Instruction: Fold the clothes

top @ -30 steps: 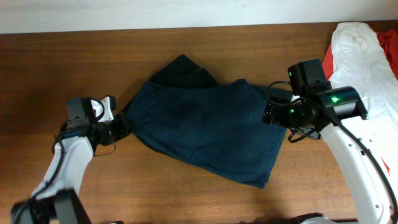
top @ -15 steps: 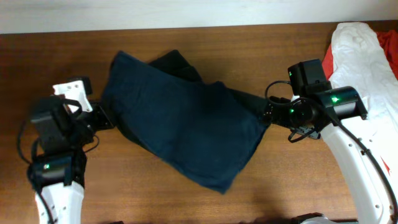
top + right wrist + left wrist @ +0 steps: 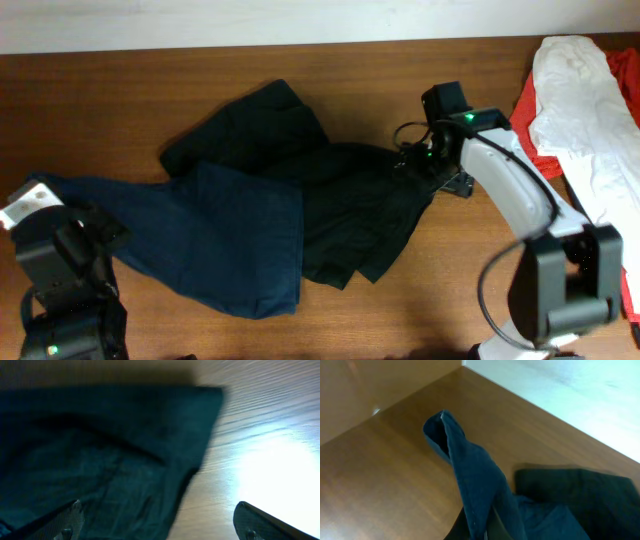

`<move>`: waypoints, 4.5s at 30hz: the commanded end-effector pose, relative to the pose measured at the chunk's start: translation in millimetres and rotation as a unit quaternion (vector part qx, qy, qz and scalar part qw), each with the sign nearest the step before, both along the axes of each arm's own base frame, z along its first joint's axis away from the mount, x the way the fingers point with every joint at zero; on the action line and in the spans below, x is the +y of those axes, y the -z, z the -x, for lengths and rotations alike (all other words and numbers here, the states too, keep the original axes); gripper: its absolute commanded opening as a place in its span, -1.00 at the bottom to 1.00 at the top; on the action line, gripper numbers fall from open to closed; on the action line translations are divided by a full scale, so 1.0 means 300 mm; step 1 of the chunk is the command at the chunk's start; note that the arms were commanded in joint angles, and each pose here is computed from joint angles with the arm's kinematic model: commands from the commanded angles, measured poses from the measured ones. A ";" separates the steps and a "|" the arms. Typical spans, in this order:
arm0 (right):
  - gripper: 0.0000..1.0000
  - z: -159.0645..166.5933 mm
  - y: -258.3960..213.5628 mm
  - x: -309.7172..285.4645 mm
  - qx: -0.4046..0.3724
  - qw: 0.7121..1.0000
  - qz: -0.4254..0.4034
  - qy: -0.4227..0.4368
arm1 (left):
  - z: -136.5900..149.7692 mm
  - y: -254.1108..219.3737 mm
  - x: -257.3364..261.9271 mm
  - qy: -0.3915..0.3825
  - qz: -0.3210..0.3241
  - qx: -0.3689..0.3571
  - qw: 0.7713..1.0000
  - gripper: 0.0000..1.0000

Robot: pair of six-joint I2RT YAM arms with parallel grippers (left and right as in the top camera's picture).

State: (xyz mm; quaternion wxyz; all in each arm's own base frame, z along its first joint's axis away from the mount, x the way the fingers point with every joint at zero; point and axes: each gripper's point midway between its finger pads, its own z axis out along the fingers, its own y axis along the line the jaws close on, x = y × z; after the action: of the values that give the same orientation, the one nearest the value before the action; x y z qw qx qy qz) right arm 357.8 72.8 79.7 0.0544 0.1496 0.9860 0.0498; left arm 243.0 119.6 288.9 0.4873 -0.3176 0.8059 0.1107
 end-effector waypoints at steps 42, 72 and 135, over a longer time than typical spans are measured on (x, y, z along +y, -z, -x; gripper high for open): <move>0.97 0.099 0.212 -0.027 0.116 0.983 -0.131 -0.060 | -0.010 0.056 0.046 -0.047 0.019 0.036 0.998 -0.89; 0.97 0.155 -0.666 -1.212 -0.154 0.901 -0.034 0.404 | -0.093 0.231 0.010 -0.009 0.079 0.119 0.990 -0.89; 0.99 -0.128 -0.318 -0.071 0.034 0.983 -0.140 -0.115 | -0.135 0.243 -0.049 0.038 0.116 0.108 0.987 -0.76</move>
State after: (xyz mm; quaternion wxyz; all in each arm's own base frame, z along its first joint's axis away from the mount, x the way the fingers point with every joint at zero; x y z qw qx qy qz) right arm 401.2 -21.6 183.6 0.0150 0.1426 0.9742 0.1743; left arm 278.5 107.3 209.1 0.3520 -0.3251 0.8765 0.0464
